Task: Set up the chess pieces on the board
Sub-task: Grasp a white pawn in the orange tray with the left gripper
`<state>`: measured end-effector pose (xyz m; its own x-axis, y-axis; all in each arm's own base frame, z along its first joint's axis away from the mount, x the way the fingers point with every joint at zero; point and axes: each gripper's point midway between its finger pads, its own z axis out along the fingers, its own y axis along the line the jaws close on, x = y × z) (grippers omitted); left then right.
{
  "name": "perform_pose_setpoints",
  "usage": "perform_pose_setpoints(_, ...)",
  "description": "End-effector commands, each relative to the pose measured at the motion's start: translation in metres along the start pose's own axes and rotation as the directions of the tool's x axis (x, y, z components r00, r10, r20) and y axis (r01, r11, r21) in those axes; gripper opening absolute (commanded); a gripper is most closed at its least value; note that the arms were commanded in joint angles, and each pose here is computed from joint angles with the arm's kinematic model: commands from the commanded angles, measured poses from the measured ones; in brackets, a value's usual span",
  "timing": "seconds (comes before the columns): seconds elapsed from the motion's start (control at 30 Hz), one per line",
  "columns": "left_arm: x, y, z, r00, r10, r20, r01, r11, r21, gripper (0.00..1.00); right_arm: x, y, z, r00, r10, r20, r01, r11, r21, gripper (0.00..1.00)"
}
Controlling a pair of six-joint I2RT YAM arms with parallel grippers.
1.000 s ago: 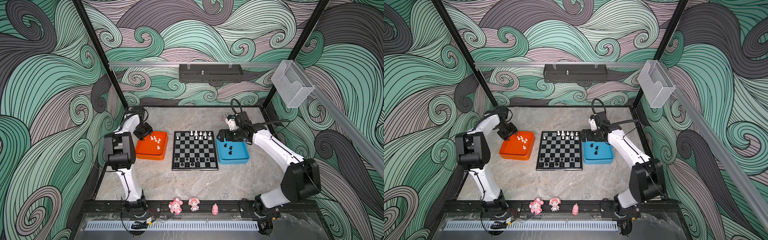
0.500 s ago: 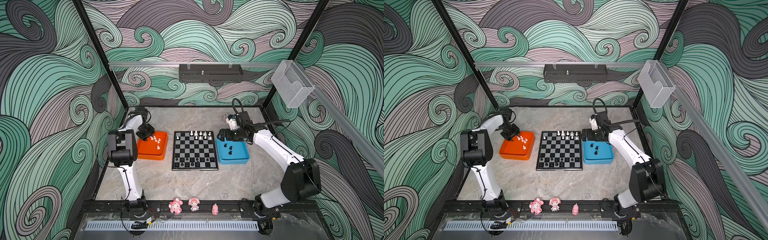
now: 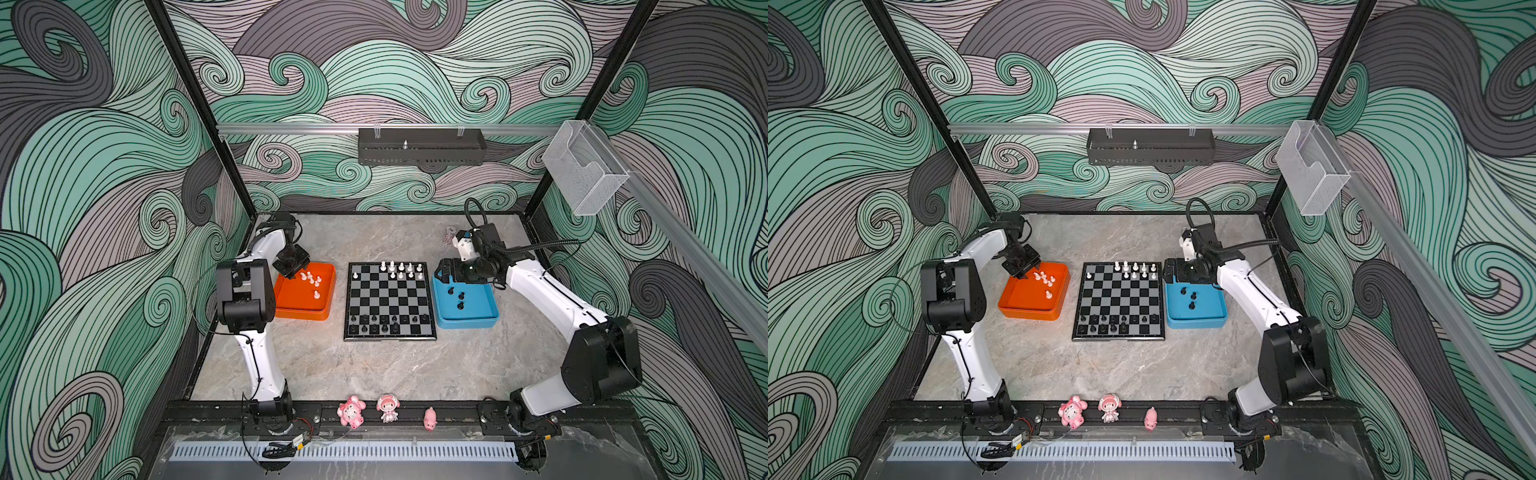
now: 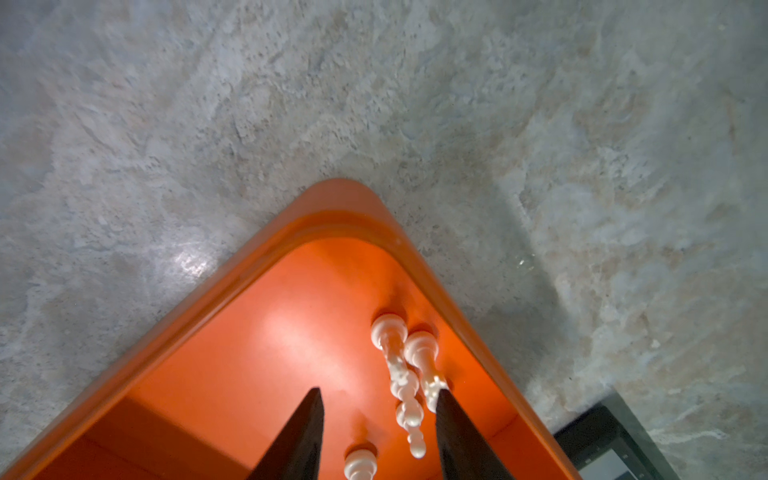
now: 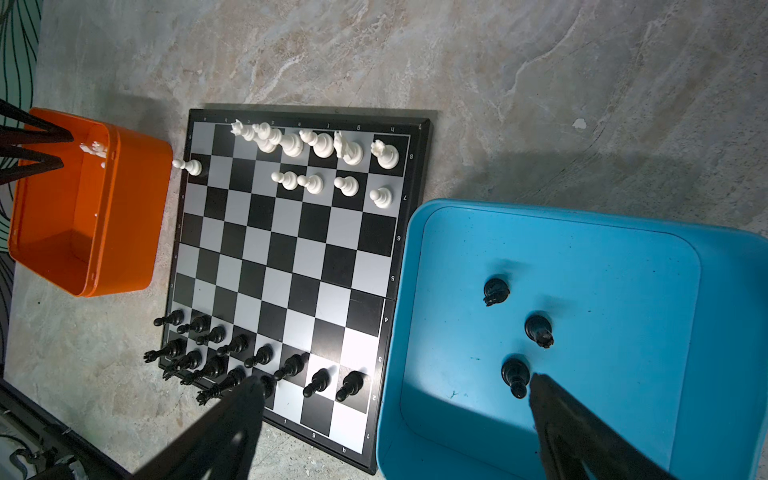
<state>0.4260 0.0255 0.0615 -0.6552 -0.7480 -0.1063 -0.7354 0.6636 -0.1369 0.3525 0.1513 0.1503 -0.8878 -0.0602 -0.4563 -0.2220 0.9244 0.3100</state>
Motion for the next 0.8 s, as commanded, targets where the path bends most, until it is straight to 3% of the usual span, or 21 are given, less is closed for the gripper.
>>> perform_pose_setpoints(0.0, 0.001, -0.004, 0.007, 1.000, -0.006, -0.007, 0.006, 1.000, -0.016, 0.45, 0.003, -0.004, 0.004, 1.000, 0.005, -0.013, -0.005, 1.000, 0.001, 0.99)
perform_pose_setpoints(0.77, 0.000, 0.000, 0.020, 1.000, 0.003, 0.010, -0.003, 0.998, -0.064, 0.32, 0.004, -0.005, 0.006, 1.000, 0.009, -0.018, -0.009, 1.000, 0.000, 0.99)
